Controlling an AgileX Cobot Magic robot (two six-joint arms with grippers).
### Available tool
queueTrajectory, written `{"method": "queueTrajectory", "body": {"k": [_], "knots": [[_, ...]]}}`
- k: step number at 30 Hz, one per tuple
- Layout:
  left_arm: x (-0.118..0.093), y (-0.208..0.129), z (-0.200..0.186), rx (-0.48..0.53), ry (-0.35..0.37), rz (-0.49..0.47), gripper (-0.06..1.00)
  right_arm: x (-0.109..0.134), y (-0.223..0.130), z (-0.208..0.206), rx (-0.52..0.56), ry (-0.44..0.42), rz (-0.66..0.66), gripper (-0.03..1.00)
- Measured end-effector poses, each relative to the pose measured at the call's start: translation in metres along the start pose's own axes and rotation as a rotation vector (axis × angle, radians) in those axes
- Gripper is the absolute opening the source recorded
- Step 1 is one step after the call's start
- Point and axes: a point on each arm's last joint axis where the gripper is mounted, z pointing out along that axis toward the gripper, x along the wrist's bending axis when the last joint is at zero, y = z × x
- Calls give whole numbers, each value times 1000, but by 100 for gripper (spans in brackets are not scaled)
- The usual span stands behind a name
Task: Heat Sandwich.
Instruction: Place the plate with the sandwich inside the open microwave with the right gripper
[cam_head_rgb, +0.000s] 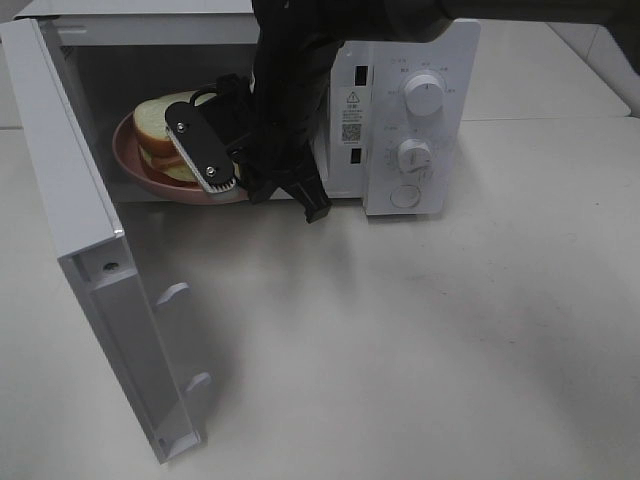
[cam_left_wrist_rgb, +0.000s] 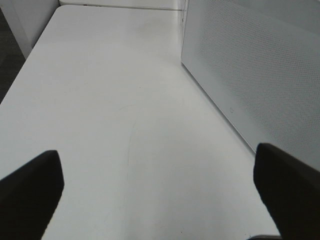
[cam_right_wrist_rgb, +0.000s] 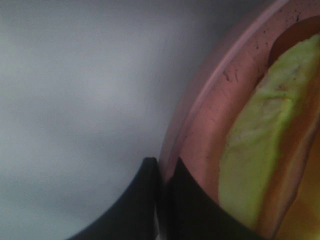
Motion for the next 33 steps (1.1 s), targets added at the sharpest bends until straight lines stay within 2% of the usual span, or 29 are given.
{"method": "queueTrajectory", "body": {"k": [8,18,33], "knots": [[0,0,0,0,0,0,97,-10,-2,11,40,8,42,4],[0,0,0,0,0,0,97,-29,-1,15,46,-48,91,4],[0,0,0,0,0,0,97,-39,-3,32,48,-59,132,4]]}}
